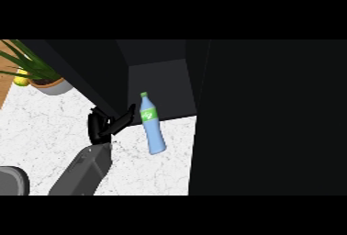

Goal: Pick up the bottled water, place it into the cabinet and close the cabinet

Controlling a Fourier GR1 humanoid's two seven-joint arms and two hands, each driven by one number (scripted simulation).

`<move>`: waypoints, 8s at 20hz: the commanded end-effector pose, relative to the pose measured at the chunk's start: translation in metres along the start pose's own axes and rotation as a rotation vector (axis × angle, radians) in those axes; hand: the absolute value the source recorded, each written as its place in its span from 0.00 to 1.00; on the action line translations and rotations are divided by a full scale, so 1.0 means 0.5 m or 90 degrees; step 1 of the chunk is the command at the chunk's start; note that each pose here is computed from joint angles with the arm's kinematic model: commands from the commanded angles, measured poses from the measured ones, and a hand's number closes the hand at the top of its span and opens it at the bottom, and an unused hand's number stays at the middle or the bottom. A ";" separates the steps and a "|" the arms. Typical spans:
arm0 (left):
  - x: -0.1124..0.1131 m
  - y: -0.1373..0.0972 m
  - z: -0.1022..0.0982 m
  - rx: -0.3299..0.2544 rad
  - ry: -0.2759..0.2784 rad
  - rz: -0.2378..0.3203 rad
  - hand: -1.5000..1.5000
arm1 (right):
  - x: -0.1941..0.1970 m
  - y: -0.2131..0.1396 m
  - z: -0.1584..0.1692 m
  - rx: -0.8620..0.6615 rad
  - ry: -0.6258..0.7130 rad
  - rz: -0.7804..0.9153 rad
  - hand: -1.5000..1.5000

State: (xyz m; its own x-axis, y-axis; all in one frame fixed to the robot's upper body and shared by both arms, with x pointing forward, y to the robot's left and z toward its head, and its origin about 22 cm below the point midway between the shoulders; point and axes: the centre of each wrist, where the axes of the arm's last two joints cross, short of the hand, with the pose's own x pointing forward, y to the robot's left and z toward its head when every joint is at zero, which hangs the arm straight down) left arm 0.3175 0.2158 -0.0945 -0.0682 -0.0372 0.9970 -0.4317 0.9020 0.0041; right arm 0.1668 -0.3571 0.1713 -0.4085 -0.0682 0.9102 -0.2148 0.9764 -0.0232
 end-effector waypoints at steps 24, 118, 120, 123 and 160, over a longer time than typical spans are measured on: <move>0.153 -0.179 -0.062 -0.170 -0.163 0.029 1.00 | 0.000 0.000 -0.022 0.040 -0.015 -0.011 0.00; 0.341 0.405 0.170 -0.418 -0.136 0.177 0.00 | 0.026 0.697 -0.303 0.330 0.143 -0.227 1.00; 0.349 0.400 0.163 -0.415 -0.130 0.174 0.00 | -0.015 0.689 -0.330 0.404 0.155 -0.220 1.00; 0.340 0.427 0.171 -0.413 -0.125 0.169 0.00 | -0.019 0.709 -0.314 0.542 0.208 -0.204 1.00; 0.384 0.397 0.183 -0.427 -0.123 0.184 0.00 | -0.185 0.439 -0.534 0.213 0.126 -0.071 0.00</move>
State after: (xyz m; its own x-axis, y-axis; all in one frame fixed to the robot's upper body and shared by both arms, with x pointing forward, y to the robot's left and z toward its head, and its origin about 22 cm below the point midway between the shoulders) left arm 0.1335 0.3498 0.0931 -0.2878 0.2064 0.9352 0.2524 0.9583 -0.1339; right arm 0.3566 -0.0302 0.1732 -0.1334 -0.1221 0.9835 -0.7378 0.6749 -0.0163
